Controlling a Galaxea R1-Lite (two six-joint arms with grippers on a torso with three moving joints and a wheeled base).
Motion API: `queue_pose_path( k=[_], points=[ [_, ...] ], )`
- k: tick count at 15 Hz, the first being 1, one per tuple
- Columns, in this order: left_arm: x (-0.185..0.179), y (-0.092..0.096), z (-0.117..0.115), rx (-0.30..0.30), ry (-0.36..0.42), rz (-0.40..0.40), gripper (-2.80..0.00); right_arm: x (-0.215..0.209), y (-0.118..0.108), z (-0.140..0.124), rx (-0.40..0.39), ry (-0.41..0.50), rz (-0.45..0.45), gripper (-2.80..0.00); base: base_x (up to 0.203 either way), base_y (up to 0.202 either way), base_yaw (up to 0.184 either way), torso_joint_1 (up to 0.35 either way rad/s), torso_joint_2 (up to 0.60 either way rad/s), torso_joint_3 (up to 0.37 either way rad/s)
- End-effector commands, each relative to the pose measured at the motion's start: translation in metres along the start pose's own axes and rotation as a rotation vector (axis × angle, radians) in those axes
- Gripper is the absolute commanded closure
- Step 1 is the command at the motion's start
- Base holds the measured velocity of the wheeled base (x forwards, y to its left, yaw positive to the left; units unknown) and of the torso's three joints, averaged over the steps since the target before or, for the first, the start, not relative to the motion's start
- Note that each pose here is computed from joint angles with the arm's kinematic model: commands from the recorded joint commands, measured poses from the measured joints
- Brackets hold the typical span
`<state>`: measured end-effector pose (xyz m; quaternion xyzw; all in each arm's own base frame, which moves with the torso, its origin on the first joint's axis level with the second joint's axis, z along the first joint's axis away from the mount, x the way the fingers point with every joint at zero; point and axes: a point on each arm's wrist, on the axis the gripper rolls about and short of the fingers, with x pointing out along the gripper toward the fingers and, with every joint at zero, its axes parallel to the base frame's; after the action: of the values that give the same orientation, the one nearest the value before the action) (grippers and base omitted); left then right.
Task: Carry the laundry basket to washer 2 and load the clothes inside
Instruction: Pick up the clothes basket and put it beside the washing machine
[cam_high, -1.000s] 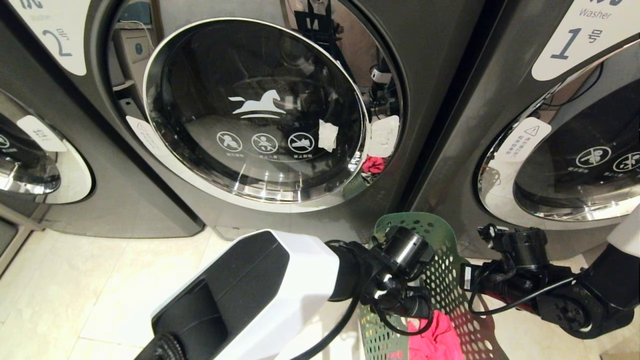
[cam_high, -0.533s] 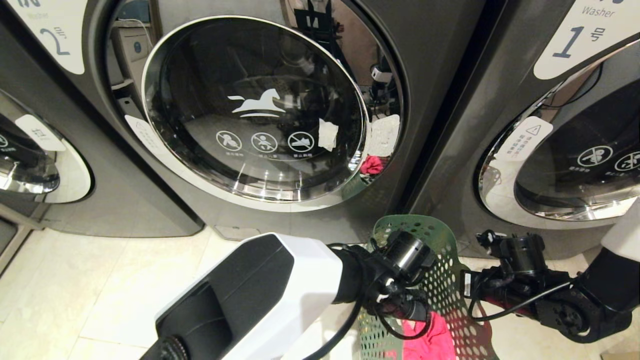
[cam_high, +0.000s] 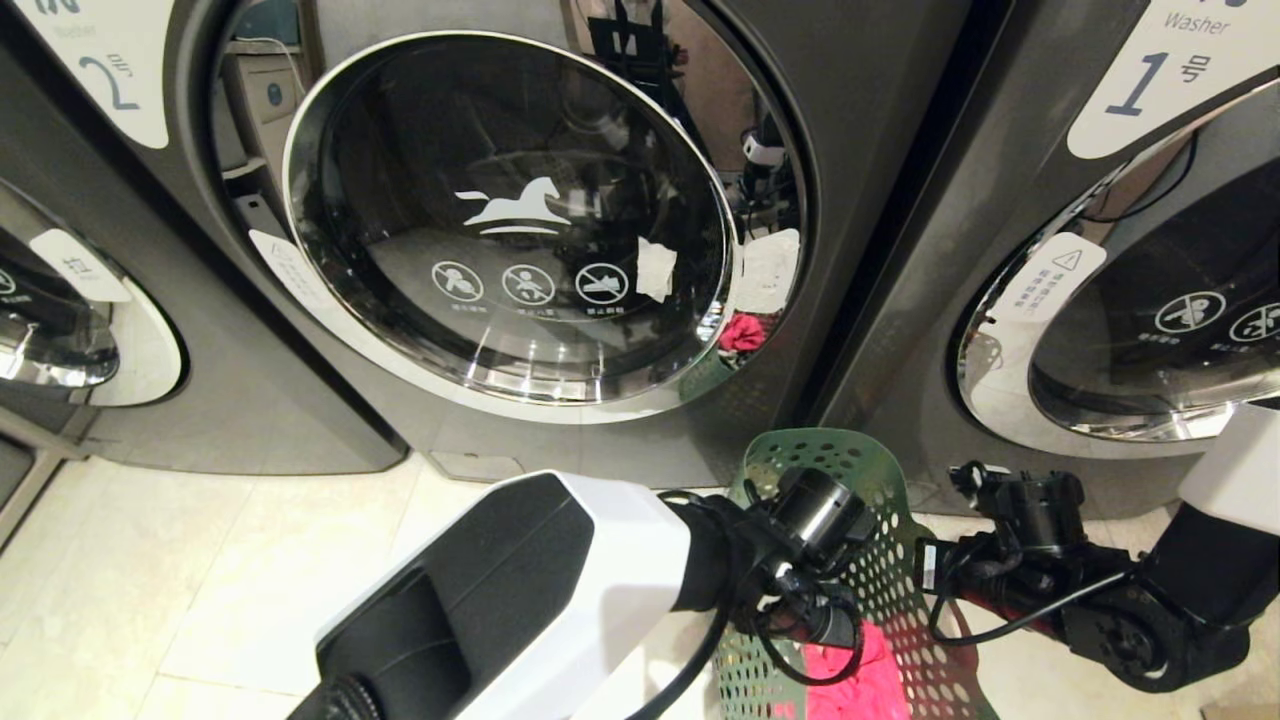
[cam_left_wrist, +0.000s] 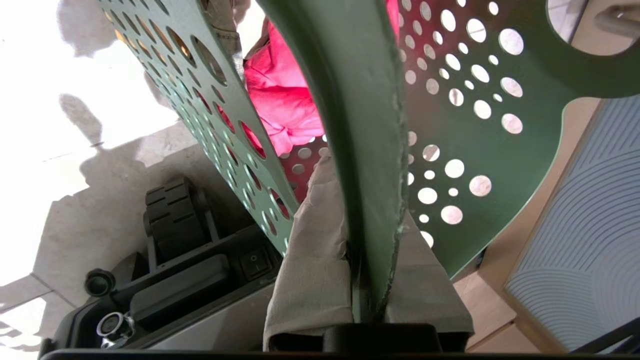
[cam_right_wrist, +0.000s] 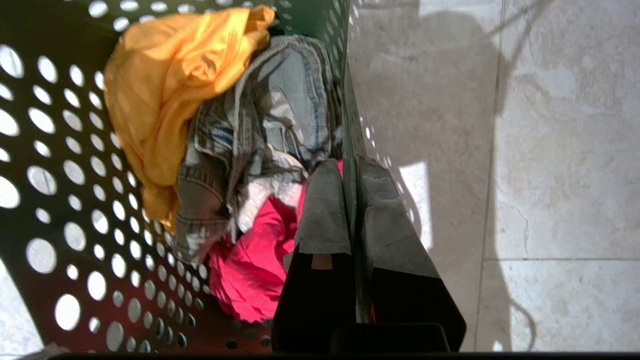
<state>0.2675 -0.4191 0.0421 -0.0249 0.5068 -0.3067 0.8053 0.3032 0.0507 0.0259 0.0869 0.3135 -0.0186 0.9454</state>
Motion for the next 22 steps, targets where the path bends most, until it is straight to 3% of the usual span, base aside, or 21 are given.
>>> queue_pose_path(
  k=[1, 2, 3, 9, 13, 22],
  points=[
    [0.001, 0.001, -0.001, 0.008, 0.010, 0.006, 0.00, 0.001, -0.001, -0.003, 0.001, 0.007, -0.004, 0.00, 0.000, 0.000, 0.000, 0.000, 0.00, 0.000],
    [0.001, 0.002, -0.003, 0.029, 0.025, 0.015, 0.00, 0.001, -0.001, -0.003, 0.003, 0.009, -0.005, 0.00, 0.000, 0.000, 0.000, 0.000, 0.00, 0.000],
    [0.001, 0.002, -0.003, 0.032, 0.024, 0.015, -2.80, 0.001, -0.001, -0.004, 0.004, 0.010, -0.005, 0.00, 0.000, 0.000, 0.000, 0.000, 0.00, 0.000],
    [-0.004, 0.005, -0.005, 0.030, 0.064, 0.054, -2.80, 0.001, -0.005, -0.001, 0.005, 0.002, -0.016, 0.00, 0.000, 0.000, 0.000, 0.000, 0.00, 0.000],
    [-0.009, 0.022, -0.009, 0.022, 0.086, 0.263, -2.80, 0.002, -0.018, 0.001, 0.027, -0.001, -0.051, 0.00, 0.000, 0.000, 0.000, 0.000, 0.00, 0.000],
    [-0.033, 0.021, 0.000, 0.012, 0.078, 0.269, -2.80, -0.005, -0.066, 0.010, 0.029, -0.015, -0.153, 0.00, 0.000, 0.000, 0.000, 0.000, 0.00, 0.000]
  ],
)
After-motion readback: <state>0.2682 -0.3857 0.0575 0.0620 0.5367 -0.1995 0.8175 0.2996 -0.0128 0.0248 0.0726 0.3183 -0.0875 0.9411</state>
